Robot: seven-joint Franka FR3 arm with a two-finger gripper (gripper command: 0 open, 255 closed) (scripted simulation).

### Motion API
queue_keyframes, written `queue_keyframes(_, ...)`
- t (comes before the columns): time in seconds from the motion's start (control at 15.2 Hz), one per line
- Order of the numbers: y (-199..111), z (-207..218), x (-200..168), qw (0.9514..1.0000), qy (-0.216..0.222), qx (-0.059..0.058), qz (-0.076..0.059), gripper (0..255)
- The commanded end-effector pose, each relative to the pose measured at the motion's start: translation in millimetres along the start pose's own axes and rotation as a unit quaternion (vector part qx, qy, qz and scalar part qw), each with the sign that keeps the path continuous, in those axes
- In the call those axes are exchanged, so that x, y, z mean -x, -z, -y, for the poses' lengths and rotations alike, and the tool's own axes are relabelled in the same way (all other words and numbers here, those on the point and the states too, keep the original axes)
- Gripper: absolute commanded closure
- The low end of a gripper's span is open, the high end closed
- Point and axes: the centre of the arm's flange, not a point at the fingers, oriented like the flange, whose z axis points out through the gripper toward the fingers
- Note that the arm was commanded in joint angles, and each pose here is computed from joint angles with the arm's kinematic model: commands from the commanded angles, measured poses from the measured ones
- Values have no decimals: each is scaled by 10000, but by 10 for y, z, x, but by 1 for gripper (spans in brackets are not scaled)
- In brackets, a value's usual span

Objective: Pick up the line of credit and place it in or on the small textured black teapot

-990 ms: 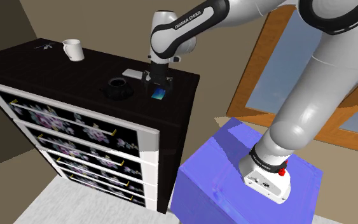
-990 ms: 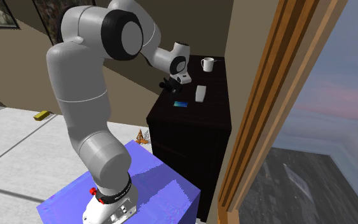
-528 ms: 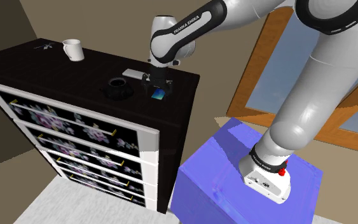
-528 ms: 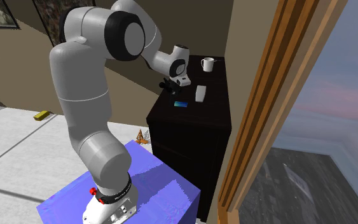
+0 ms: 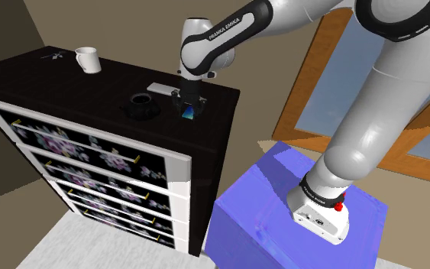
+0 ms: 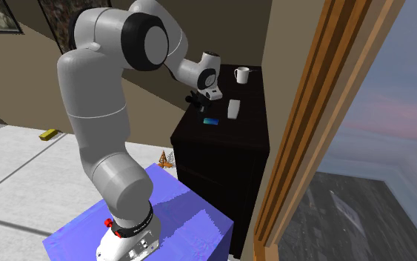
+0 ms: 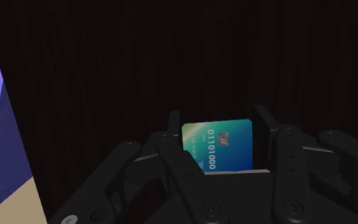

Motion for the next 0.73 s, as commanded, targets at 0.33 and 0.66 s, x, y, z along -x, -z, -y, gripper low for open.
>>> queue_keyframes(0.33,83,-1,16,10000,0,15,7,255)
queue_keyframes(0.66,344,8,54,10000,-1,15,7,255)
